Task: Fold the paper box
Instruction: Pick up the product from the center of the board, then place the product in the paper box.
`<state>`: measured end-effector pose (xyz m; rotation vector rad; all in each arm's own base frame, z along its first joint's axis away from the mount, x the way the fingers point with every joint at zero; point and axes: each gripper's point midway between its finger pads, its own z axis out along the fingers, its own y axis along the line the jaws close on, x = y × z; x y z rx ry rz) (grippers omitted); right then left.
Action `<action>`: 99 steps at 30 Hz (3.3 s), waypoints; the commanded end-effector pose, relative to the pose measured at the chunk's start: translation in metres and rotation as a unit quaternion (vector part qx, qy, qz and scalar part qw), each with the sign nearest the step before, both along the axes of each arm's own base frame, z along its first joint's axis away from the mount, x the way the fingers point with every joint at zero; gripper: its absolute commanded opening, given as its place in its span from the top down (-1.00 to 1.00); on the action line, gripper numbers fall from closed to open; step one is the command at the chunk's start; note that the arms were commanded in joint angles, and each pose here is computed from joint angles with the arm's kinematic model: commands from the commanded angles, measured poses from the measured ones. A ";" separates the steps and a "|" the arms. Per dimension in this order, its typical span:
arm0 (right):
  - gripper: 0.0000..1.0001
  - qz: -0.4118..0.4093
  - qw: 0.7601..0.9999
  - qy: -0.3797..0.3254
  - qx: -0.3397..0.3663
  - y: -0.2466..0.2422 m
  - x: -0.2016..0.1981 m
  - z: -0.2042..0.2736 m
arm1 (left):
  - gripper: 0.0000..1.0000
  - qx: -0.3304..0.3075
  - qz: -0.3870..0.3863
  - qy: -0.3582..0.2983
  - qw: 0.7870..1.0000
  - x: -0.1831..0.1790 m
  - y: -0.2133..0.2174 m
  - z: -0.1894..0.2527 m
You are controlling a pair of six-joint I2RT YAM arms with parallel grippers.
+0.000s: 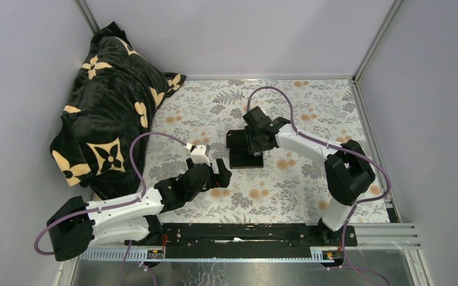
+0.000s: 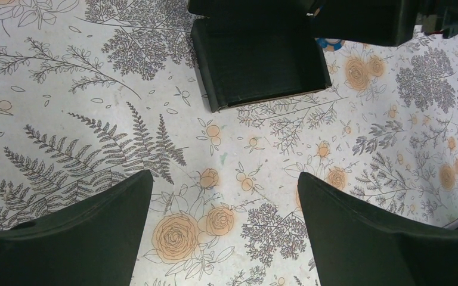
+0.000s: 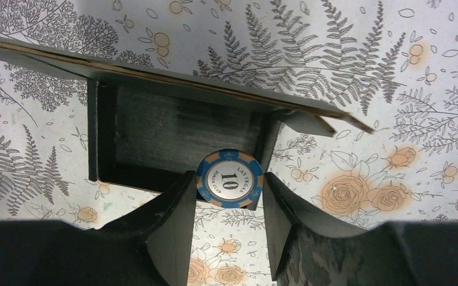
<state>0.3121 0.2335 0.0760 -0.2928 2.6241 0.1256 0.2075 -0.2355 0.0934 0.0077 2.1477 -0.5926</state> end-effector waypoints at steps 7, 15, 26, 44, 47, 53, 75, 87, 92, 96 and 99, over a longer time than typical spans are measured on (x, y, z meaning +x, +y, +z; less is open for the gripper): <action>0.24 0.009 1.000 -0.015 -0.009 0.030 0.004 0.005 | -0.97 -0.022 0.024 -0.022 0.999 0.007 0.007 0.009; -0.11 0.013 1.000 -0.023 -0.008 0.040 0.007 0.000 | -0.97 -0.022 0.027 -0.021 0.999 0.007 0.010 0.007; -0.25 0.024 0.999 -0.040 0.007 0.044 0.009 0.017 | -0.97 -0.016 0.031 -0.018 0.999 0.007 0.013 0.008; -0.53 0.052 0.989 -0.093 0.099 0.016 -0.041 0.113 | -0.97 -0.035 -0.009 0.012 0.999 -0.016 0.021 0.023; -0.65 0.071 0.985 -0.093 0.131 0.018 -0.055 0.125 | -0.97 -0.042 -0.023 0.014 0.999 -0.023 0.022 0.029; -0.71 0.101 0.982 -0.087 0.134 0.015 -0.067 0.131 | -0.97 -0.034 -0.046 -0.001 0.998 -0.026 0.023 0.059; -0.65 0.091 0.979 -0.138 0.116 -0.029 -0.033 0.117 | -0.97 0.019 -0.017 -0.054 0.998 0.025 0.028 0.095; -0.23 0.119 0.985 -0.109 0.062 -0.039 0.021 0.071 | -0.48 0.056 -0.036 -0.082 0.994 0.090 0.008 0.092; -0.12 0.134 0.982 -0.124 0.046 -0.041 0.030 0.069 | -0.29 0.080 -0.043 -0.106 0.990 0.109 0.007 0.094; -0.10 0.139 0.981 -0.130 0.044 -0.043 0.035 0.068 | -0.10 0.098 -0.048 -0.105 0.989 0.120 0.009 0.085; -0.10 0.144 0.978 -0.138 0.055 -0.040 0.040 0.070 | 0.00 0.099 -0.054 -0.118 0.987 0.127 0.009 0.083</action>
